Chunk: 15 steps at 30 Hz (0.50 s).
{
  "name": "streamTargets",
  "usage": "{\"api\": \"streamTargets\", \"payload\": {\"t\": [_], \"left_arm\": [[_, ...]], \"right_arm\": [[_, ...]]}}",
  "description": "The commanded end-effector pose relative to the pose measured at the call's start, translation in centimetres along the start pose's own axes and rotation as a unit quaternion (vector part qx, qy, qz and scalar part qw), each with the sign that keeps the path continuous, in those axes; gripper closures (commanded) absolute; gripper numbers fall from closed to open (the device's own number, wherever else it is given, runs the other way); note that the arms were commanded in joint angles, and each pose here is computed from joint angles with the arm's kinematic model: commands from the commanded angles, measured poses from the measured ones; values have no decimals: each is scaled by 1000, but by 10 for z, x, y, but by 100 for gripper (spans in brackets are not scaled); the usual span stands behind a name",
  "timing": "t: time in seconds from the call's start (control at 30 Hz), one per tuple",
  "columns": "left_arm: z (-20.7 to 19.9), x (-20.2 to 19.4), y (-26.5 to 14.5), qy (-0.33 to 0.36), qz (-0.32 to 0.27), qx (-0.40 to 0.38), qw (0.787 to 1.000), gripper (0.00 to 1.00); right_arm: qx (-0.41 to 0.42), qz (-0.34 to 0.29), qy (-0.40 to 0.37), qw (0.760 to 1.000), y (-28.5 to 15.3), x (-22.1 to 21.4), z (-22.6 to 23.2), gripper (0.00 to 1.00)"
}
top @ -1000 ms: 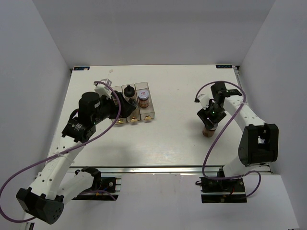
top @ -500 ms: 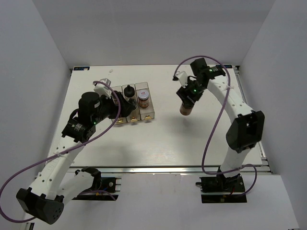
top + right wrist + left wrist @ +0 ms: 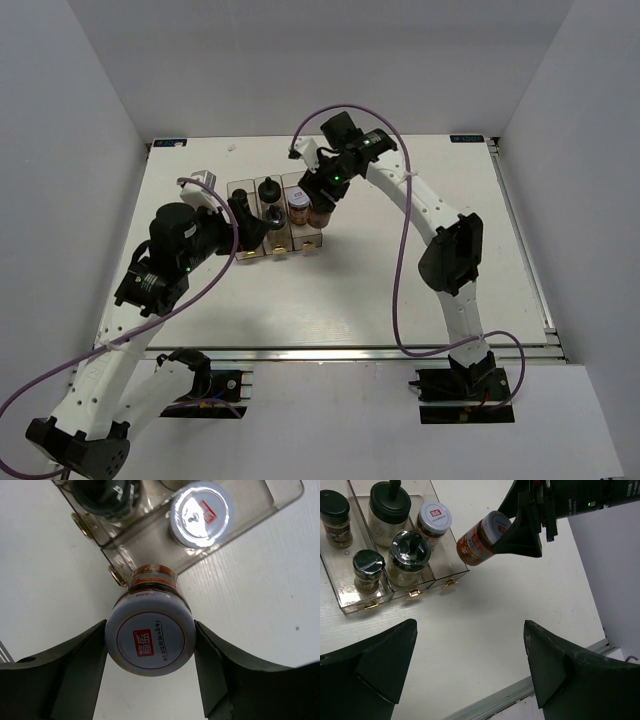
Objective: Organize the condiment bottles
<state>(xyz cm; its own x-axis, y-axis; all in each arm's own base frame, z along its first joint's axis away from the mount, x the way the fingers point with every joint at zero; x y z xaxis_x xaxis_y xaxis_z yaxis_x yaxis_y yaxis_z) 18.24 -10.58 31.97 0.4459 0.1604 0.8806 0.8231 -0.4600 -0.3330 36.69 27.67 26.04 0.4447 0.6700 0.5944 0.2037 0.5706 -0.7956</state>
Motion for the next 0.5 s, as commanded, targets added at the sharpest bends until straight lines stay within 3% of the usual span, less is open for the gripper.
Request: {"api": "streamTargets", "payload": {"t": [0.0,0.47], "left_arm": [[0,2,-12,-4,-13,15,1000,3],[2,-1,-12,-4,-9,24,1000,3]], "right_arm": [[0,-82,-18,996,-12,35,13,100],[-1,-89,-39,995,36,47,19,100]]}}
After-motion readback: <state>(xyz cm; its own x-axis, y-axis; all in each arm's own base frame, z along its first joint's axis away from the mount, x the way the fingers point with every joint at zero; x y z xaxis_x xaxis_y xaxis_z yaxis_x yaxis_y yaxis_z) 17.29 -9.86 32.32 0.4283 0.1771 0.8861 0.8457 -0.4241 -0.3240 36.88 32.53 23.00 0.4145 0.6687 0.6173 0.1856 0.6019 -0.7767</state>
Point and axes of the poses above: each gripper's point midway between its finger pads, its own y axis out along the fingers, its own z axis along the line the jaws close on, x = y × z, the point moved 9 cm from there along -y, back along the fingers, and after that the axes turned 10 degrees about y, right-handed, at the moved point
